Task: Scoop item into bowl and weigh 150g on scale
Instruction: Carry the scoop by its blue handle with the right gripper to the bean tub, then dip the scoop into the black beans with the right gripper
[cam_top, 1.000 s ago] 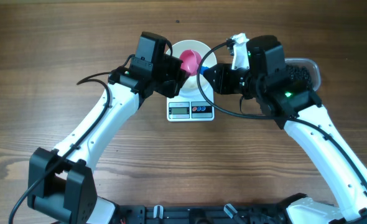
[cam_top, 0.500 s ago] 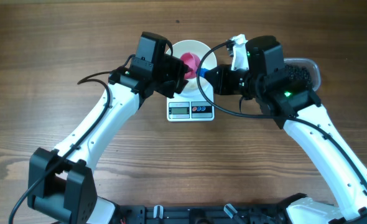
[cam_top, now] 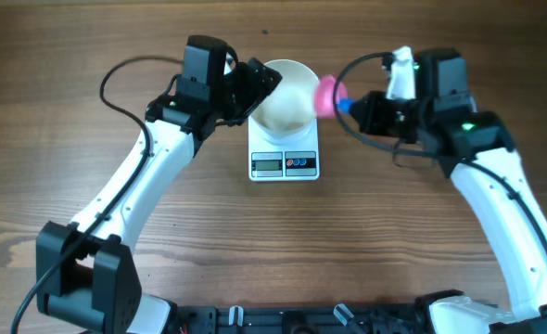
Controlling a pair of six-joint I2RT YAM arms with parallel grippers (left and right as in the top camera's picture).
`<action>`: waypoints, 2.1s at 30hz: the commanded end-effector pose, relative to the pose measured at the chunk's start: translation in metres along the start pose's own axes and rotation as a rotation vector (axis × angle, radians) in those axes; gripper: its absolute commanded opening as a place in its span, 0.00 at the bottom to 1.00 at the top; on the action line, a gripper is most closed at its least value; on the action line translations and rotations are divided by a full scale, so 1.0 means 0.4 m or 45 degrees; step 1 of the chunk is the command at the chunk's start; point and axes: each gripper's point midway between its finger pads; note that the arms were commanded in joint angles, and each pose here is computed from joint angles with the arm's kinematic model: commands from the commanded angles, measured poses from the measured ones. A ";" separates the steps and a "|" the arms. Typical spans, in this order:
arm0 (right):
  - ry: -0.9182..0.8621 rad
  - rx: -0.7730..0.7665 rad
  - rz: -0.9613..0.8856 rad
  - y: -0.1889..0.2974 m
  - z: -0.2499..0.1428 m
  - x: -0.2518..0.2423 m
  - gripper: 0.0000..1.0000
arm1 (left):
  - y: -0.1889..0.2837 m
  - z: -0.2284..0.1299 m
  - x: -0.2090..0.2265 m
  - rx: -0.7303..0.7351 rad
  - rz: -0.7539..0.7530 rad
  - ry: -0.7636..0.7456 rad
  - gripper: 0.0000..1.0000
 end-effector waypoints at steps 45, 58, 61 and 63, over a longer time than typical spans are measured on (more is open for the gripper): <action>0.143 0.475 -0.576 0.016 -0.106 -0.532 0.04 | 0.126 -0.005 0.035 -0.075 0.173 -0.615 0.93; 0.134 0.498 -0.274 -0.031 -0.137 -0.447 0.04 | 0.109 -0.004 0.050 -0.058 0.195 -0.605 0.93; 0.129 0.477 -0.260 -0.013 -0.116 -0.434 0.04 | 0.109 -0.004 0.050 -0.058 0.195 -0.605 0.93; 0.121 0.451 -0.269 0.003 -0.096 -0.428 0.04 | 0.109 -0.003 0.050 -0.058 0.195 -0.605 0.93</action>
Point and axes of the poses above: each gripper's point midway between its finger pads, its own y axis back along the fingers, its own x axis along the line the jaws close on, z = x × y, and after that the axes turned 15 degrees about y, right-handed
